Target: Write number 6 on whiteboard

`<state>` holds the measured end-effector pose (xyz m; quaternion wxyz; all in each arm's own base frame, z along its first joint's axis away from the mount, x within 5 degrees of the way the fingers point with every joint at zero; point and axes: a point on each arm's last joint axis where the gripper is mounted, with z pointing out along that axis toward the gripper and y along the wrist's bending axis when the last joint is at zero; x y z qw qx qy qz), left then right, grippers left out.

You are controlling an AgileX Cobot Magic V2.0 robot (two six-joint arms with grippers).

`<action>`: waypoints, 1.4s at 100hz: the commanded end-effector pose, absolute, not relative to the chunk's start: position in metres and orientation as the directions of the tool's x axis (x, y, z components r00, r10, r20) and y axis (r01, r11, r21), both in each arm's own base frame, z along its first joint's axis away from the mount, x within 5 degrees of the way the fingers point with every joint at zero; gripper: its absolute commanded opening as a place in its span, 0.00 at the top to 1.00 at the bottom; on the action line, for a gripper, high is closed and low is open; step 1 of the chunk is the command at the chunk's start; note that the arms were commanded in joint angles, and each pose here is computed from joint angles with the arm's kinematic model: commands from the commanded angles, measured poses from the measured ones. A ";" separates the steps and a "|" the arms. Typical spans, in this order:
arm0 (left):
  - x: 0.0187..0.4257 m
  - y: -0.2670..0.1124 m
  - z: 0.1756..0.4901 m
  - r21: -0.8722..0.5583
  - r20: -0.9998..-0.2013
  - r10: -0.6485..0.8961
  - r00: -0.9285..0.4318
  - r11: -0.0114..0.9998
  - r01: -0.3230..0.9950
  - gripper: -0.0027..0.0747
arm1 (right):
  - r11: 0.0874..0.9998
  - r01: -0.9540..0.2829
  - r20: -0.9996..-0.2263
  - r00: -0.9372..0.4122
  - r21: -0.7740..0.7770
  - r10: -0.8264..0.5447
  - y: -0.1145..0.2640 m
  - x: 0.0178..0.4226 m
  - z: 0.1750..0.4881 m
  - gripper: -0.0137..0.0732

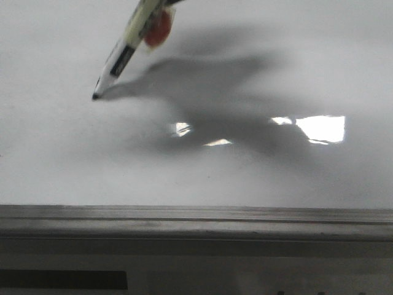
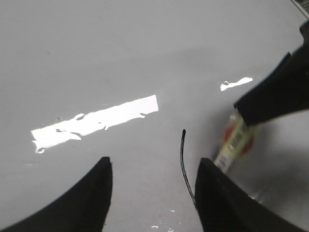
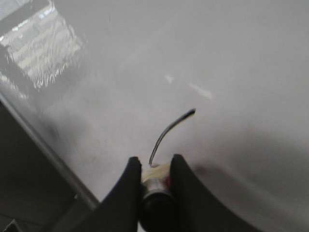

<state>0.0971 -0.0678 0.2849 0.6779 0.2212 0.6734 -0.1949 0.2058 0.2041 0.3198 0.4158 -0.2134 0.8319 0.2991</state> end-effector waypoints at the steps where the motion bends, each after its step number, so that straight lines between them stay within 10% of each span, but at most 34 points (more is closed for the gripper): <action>1: 0.098 -0.066 0.302 0.031 -0.995 -0.024 0.095 0.843 0.538 0.51 | 0.730 -0.642 -0.842 -0.509 0.234 -0.177 0.198 0.203 0.318 0.92; 123: 0.102 -0.136 0.256 0.104 -0.977 0.208 -0.034 0.615 0.782 0.51 | 0.541 -0.819 -0.896 -0.369 0.188 -0.247 0.232 0.151 0.357 0.92; 140: 0.103 -0.136 0.256 0.105 -0.977 0.209 -0.034 0.616 0.781 0.75 | 0.540 -0.820 -0.891 -0.374 0.189 -0.256 0.231 0.150 0.357 0.92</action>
